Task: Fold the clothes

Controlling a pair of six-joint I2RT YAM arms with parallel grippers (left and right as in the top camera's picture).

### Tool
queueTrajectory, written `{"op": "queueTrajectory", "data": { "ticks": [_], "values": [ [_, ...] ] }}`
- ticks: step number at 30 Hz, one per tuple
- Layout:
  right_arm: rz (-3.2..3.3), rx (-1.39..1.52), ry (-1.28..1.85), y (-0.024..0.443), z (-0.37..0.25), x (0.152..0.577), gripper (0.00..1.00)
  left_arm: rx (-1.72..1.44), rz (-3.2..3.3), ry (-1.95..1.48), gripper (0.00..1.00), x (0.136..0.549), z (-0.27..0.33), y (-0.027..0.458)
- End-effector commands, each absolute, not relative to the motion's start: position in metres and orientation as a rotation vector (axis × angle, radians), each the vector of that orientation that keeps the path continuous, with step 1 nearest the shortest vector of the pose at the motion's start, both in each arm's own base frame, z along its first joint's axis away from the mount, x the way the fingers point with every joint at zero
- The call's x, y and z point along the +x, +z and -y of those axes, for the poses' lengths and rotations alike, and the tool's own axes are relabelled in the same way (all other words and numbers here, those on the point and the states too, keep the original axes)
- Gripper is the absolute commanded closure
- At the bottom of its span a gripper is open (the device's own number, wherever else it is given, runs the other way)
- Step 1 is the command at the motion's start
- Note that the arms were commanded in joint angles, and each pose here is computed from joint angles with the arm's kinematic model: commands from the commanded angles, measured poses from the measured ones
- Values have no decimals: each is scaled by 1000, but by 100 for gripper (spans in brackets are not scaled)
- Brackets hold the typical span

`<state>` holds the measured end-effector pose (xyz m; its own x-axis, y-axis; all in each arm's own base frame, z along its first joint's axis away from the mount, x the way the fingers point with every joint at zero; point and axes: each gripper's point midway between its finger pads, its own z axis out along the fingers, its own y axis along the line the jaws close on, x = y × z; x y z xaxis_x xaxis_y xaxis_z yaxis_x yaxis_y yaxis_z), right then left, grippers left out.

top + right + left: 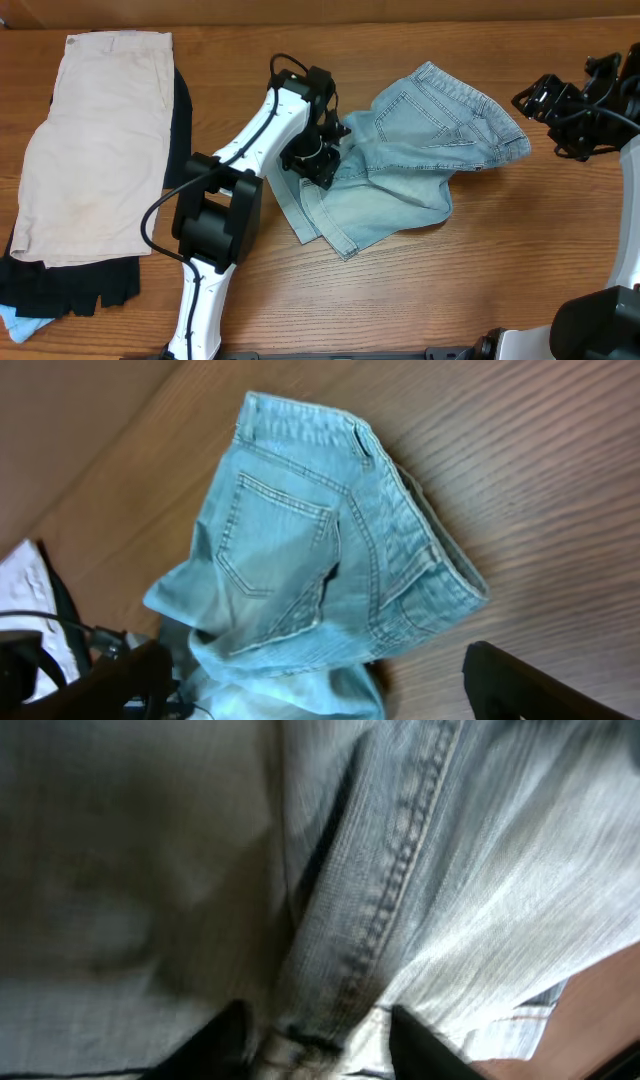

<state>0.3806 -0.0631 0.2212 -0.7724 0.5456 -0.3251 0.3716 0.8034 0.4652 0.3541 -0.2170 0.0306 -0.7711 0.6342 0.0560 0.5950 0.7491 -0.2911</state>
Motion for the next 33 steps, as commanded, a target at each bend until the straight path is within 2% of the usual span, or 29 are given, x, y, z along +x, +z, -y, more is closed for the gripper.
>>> {"op": "queueTrajectory", "data": {
  "ticks": [1,3,10,16,20,27,29,30,31,32,33],
  "values": [
    [-2556,672,523,216,56,374,14,-994,2758,400,74,345,218,26],
    [-2582,672,529,208,49,371,20,-988,2749,396,96,343,217,26],
    [-2650,912,268,160,47,358,21,-984,2743,391,96,341,216,27],
    [-2649,1065,162,128,51,345,21,-993,2753,329,96,345,209,25],
    [-2631,1059,155,113,53,347,20,-1000,2766,320,96,348,210,24],
    [-2498,1001,185,103,59,376,23,-1008,2798,276,96,357,205,22],
    [-2467,991,182,106,61,382,32,-998,2808,235,96,360,198,21],
    [-2456,988,174,107,63,384,43,-980,2819,205,96,363,193,21],
    [-2445,988,161,108,65,385,74,-956,2834,172,96,366,187,21],
    [-2434,989,146,109,68,387,90,-920,2856,135,96,371,181,22],
    [-2421,990,136,110,71,389,96,-882,2878,101,96,376,174,25]
  ]
}}
